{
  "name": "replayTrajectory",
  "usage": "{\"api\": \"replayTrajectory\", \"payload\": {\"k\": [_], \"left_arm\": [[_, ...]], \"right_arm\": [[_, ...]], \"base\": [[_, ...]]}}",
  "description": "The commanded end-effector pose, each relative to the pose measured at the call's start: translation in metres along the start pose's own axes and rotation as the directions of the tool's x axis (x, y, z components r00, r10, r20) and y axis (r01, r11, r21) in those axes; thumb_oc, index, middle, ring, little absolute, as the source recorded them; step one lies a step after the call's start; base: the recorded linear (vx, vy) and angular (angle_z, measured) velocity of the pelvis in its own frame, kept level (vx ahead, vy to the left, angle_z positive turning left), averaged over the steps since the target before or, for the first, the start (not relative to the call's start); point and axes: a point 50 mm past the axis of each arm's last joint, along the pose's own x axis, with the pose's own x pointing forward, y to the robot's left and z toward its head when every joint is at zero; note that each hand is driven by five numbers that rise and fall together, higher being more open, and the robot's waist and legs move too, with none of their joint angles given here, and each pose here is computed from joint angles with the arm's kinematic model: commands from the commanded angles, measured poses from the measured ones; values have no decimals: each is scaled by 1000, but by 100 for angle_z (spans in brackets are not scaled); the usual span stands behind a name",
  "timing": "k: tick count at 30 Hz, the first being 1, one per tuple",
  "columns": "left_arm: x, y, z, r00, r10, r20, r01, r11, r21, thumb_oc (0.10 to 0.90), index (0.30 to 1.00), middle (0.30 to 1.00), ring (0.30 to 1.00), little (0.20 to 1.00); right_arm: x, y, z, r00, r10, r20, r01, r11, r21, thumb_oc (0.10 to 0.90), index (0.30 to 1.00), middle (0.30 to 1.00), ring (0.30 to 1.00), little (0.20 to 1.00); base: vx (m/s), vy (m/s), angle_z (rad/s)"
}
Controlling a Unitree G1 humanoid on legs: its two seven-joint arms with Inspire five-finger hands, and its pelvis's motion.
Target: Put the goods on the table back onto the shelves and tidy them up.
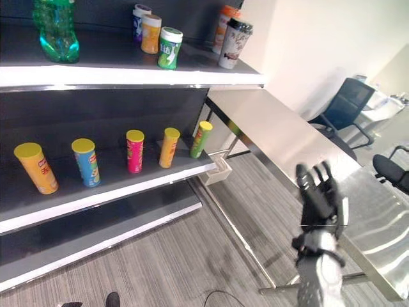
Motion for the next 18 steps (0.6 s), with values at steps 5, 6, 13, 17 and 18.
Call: {"api": "replayTrajectory", "payload": {"k": [5, 6, 13, 17, 18], "left_arm": [[1, -16, 31, 989, -79, 122, 82, 997, -14, 800, 900, 900, 900, 900], [1, -18, 32, 988, -91, 127, 93, 996, -9, 800, 900, 900, 900, 900], [-2, -37, 39, 978, -151, 144, 146, 988, 45, 800, 900, 900, 900, 900], [-1, -35, 41, 979, -149, 137, 146, 989, 32, 800, 900, 900, 900, 900], [0, -31, 41, 981, -142, 130, 142, 990, 13, 800, 900, 900, 900, 900]], "right_arm": [[-6, 43, -16, 909, 393, -140, -410, 903, -127, 800, 900, 900, 900, 900], [-11, 39, -31, 896, 388, -215, -419, 900, -120, 800, 900, 900, 900, 900], [-85, -27, -165, 665, -75, -743, -70, 984, -162, 800, 900, 900, 900, 900], [-132, -49, -196, 441, -261, -859, 172, 964, -205, 800, 900, 900, 900, 900], [-162, -61, -203, 283, -367, -886, 361, 897, -256, 800, 900, 900, 900, 900]], "base": [[3, 4, -6], [0, 0, 0], [12, -10, 3], [38, -11, 2], [49, -1, 2]]}}
